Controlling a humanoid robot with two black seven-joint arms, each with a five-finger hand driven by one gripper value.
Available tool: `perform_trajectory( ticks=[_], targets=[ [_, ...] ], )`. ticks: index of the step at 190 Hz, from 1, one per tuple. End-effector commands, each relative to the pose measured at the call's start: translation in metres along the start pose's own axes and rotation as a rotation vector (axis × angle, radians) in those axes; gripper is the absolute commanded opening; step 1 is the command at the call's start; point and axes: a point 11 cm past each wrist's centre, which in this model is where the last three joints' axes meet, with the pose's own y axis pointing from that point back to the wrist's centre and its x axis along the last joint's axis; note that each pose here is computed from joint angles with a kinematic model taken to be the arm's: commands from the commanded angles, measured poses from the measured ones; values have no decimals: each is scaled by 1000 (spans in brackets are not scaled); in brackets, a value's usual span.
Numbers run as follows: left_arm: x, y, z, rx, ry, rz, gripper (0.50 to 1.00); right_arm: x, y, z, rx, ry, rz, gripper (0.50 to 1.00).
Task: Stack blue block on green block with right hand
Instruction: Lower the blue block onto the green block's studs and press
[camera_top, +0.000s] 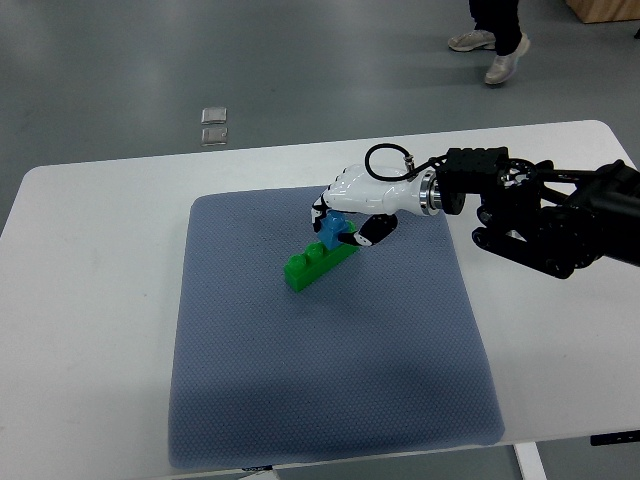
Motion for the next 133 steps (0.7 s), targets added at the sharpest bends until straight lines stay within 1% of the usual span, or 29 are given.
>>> perform_trajectory(
  ticks=[1, 133],
  targets=[
    [0, 0, 0, 0, 0, 0, 1000, -1, 0, 0, -1, 1, -4, 582],
    [0, 0, 0, 0, 0, 0, 1000, -8, -4, 2, -12, 40, -30, 582]
  ],
)
